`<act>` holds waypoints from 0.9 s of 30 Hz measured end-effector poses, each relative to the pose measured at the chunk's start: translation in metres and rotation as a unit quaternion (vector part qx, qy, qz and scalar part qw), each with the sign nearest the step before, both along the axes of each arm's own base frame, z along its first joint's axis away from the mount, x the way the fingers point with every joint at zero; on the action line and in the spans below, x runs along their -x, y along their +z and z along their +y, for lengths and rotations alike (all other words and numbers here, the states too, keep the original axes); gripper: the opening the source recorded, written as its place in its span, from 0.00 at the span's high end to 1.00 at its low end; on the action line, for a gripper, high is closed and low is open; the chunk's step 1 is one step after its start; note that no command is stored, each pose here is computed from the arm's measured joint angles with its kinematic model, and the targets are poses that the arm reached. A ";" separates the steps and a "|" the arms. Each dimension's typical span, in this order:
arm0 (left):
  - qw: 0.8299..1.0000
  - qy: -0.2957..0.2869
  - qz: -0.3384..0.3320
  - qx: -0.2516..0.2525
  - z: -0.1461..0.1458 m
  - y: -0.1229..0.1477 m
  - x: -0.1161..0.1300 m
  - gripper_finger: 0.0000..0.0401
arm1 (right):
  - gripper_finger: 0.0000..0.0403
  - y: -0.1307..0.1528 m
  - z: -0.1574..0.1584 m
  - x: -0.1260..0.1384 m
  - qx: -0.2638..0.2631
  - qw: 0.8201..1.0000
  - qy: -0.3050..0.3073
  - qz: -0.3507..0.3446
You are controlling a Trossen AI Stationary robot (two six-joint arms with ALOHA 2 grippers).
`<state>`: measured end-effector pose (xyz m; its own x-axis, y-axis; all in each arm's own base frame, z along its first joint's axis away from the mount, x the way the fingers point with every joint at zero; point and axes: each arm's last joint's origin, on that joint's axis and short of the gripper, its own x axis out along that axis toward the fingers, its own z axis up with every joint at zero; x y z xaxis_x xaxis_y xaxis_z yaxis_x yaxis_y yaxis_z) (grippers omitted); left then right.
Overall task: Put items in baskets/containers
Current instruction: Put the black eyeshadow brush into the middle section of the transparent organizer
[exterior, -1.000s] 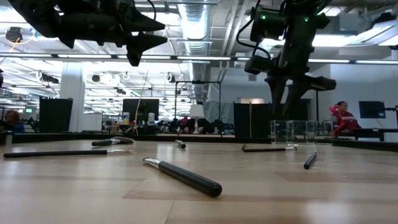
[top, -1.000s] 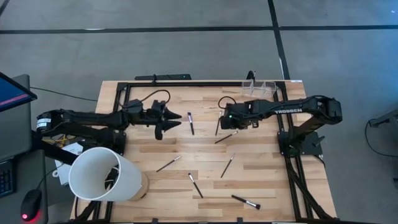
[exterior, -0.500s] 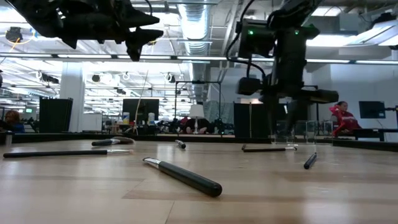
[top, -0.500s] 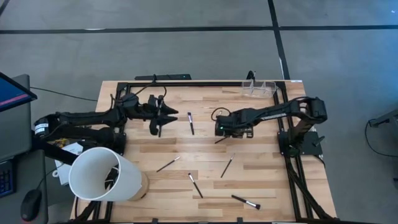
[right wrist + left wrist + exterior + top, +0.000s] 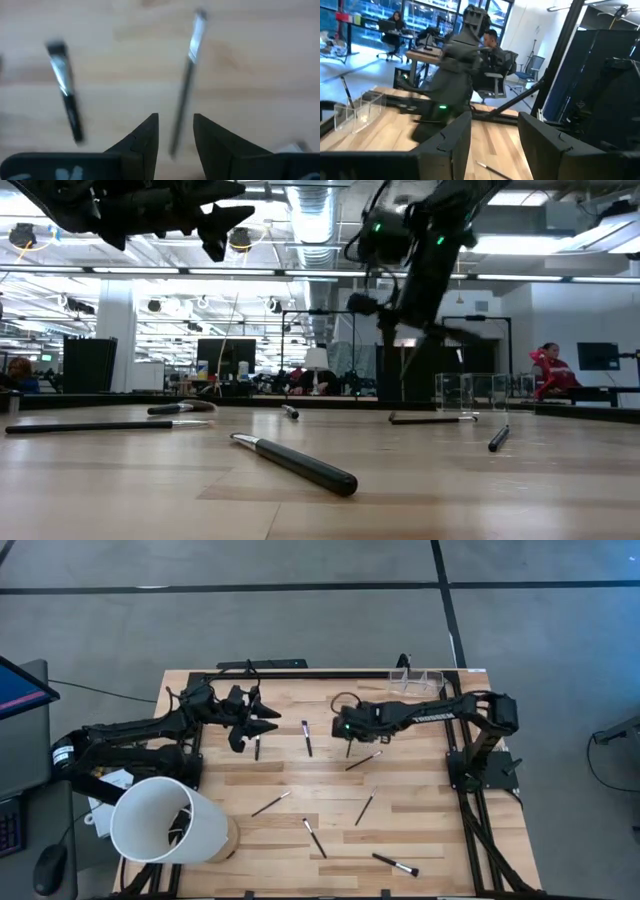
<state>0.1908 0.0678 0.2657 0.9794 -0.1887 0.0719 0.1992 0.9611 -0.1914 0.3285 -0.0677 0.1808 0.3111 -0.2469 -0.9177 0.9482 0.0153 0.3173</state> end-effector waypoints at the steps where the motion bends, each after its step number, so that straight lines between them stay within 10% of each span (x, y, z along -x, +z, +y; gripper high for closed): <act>1: 1.000 -0.003 0.005 0.002 0.000 -0.001 0.000 0.60 | 0.72 -0.003 -0.006 0.000 0.000 1.000 0.001 0.005; 27: 0.999 -0.019 0.038 0.015 0.000 -0.007 0.002 0.60 | 0.72 -0.024 -0.076 -0.016 -0.069 0.992 0.063 0.090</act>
